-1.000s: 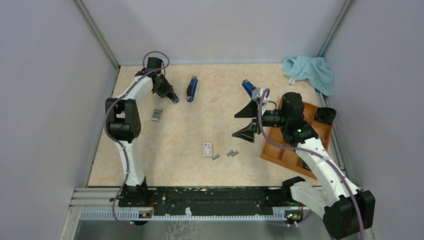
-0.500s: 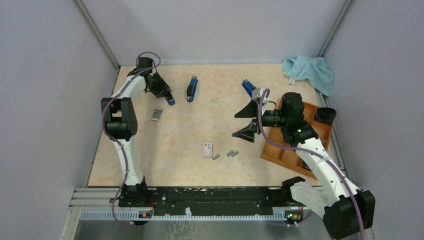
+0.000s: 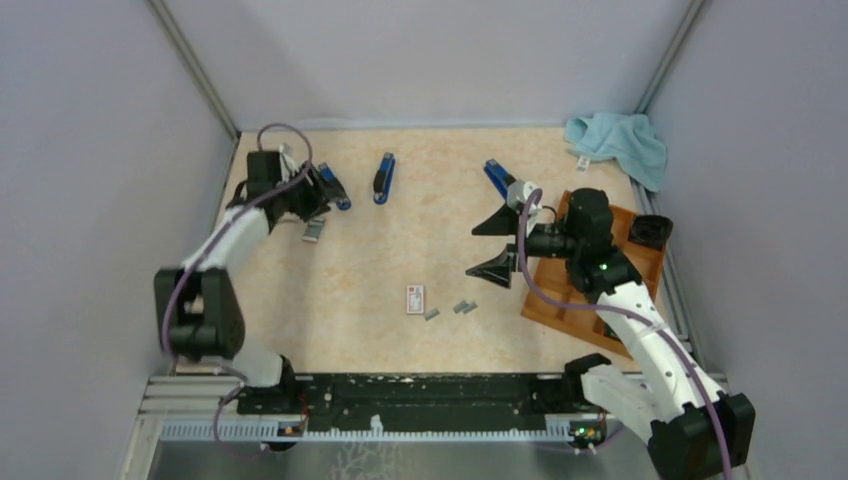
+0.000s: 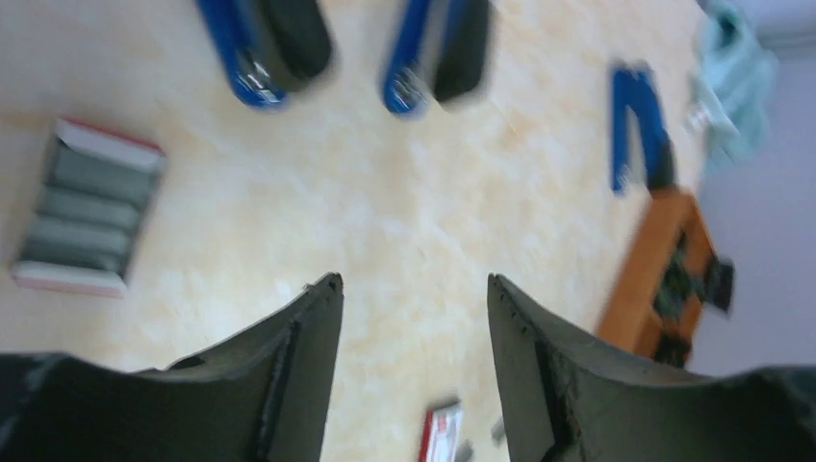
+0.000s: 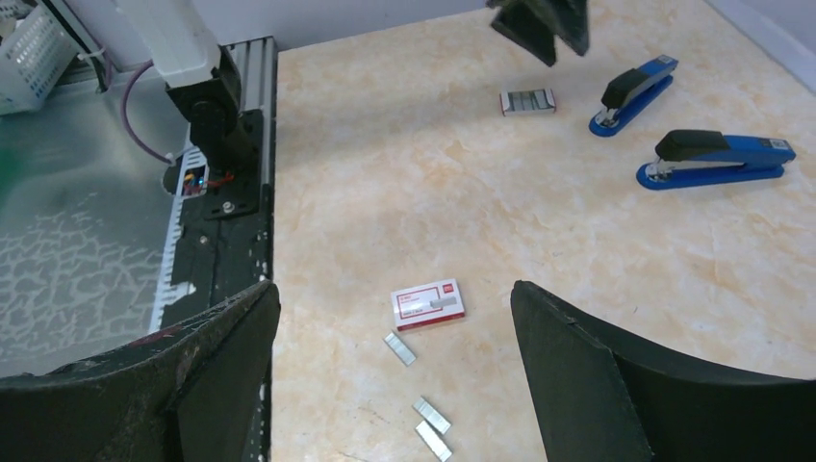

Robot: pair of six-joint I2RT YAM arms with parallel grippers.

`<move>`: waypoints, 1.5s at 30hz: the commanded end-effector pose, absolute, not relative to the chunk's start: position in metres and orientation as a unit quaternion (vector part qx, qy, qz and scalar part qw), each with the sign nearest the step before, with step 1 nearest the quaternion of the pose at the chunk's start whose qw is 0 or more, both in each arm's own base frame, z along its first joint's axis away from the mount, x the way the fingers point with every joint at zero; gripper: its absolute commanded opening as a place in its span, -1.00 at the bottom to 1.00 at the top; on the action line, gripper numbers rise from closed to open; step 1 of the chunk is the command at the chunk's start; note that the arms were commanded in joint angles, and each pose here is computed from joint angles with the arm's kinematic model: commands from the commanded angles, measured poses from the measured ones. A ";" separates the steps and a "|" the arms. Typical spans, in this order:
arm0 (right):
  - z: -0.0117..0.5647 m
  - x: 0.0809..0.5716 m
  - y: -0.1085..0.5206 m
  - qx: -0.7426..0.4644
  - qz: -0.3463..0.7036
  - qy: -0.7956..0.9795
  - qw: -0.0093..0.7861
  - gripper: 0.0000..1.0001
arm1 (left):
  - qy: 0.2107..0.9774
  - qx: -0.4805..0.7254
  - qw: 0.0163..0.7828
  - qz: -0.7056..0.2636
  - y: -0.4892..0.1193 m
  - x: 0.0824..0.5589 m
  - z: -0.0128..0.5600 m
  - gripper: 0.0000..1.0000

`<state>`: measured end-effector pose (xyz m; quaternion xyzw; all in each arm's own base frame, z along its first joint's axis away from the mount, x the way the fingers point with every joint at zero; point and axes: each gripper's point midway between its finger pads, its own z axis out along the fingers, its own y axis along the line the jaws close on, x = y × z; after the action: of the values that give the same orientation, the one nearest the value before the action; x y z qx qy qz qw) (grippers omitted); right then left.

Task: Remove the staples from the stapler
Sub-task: Place the stapler at the center of the board, then move the staple box to the center of the board.

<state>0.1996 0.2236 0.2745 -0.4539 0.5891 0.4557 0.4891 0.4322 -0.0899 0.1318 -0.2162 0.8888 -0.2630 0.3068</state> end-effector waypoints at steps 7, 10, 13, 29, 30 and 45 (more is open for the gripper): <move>0.287 0.190 0.222 -0.521 0.446 0.522 0.506 0.84 | 0.685 0.130 0.490 -0.522 -0.196 0.267 0.251 0.40; 0.278 0.189 0.221 -0.535 0.449 0.520 0.491 0.84 | 0.678 0.144 0.490 -0.529 -0.206 0.243 0.238 0.40; 0.267 0.188 0.220 -0.550 0.448 0.522 0.473 0.84 | 0.683 0.127 0.496 -0.521 -0.201 0.238 0.224 0.40; 0.250 0.207 0.215 -0.544 0.427 0.557 0.460 0.84 | 0.798 -0.092 0.543 -0.244 -0.106 0.336 0.132 0.68; 0.250 0.208 0.215 -0.543 0.426 0.559 0.460 0.84 | 0.803 -0.107 0.544 -0.220 -0.096 0.348 0.135 0.69; 0.243 0.213 0.212 -0.544 0.411 0.571 0.457 0.84 | 0.846 -0.330 0.419 0.003 0.000 0.432 0.084 0.58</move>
<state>0.2043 0.2117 0.2244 -0.5278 0.5937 0.4272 0.4318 0.4379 -0.0248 0.1000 -0.2773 0.8448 -0.0603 0.4536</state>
